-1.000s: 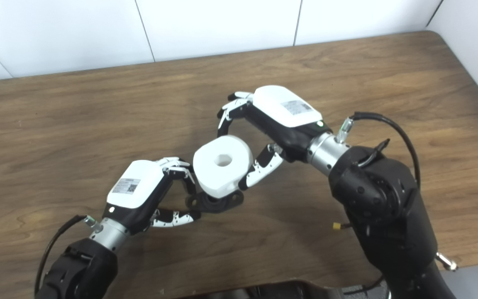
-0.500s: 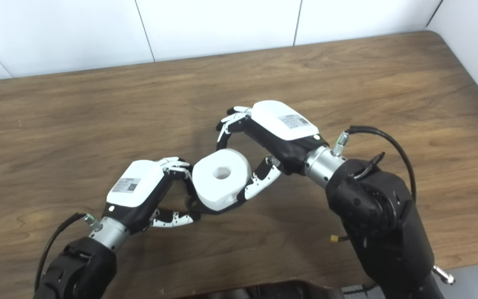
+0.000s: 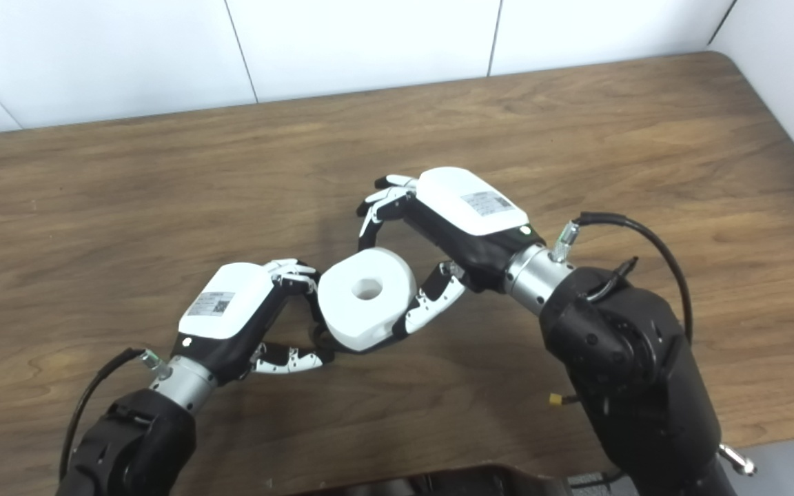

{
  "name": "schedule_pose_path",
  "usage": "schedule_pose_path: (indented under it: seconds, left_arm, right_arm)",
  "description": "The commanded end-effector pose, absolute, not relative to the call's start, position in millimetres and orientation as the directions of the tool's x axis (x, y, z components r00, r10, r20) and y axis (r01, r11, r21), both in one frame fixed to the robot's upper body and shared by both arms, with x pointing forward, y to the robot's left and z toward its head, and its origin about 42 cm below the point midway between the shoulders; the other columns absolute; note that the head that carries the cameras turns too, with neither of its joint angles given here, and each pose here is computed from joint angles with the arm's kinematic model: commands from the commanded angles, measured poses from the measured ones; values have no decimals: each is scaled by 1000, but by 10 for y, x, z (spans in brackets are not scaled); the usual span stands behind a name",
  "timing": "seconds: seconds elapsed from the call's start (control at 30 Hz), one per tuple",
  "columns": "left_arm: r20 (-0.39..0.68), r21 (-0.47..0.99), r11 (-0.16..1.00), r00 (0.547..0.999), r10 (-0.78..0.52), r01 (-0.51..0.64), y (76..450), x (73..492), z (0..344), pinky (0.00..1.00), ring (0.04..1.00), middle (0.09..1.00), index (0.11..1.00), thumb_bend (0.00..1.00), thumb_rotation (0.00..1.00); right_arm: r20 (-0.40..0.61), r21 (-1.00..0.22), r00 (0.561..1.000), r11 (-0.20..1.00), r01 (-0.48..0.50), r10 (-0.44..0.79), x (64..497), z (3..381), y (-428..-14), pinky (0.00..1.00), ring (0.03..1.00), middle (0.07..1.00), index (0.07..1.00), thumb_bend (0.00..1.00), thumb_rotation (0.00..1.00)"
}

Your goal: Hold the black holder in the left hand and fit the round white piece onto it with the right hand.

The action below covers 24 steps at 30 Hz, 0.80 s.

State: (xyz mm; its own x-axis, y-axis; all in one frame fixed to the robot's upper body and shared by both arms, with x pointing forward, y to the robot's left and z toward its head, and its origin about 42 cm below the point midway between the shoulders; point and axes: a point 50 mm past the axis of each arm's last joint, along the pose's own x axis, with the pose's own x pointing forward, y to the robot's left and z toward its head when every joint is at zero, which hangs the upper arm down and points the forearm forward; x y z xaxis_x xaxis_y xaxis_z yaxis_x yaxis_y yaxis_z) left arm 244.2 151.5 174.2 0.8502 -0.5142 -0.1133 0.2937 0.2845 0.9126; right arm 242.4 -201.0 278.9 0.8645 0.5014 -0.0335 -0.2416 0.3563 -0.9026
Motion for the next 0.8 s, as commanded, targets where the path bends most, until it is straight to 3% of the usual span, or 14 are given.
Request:
schedule_pose_path:
  seconds: [0.0, 0.77]
  left_arm:
    - [-194, 902, 246, 843, -502, 354, 1536, 2436, 1644, 759, 854, 780, 487, 518, 58]
    - [-190, 902, 249, 843, -504, 352, 1532, 2430, 1651, 773, 855, 780, 487, 518, 58]
  right_arm:
    - [43, -913, 857, 368, -175, 513, 2424, 2888, -1978, 766, 923, 810, 481, 524, 133]
    - [15, -917, 849, 345, -199, 529, 2404, 2769, -1903, 776, 929, 805, 481, 524, 133]
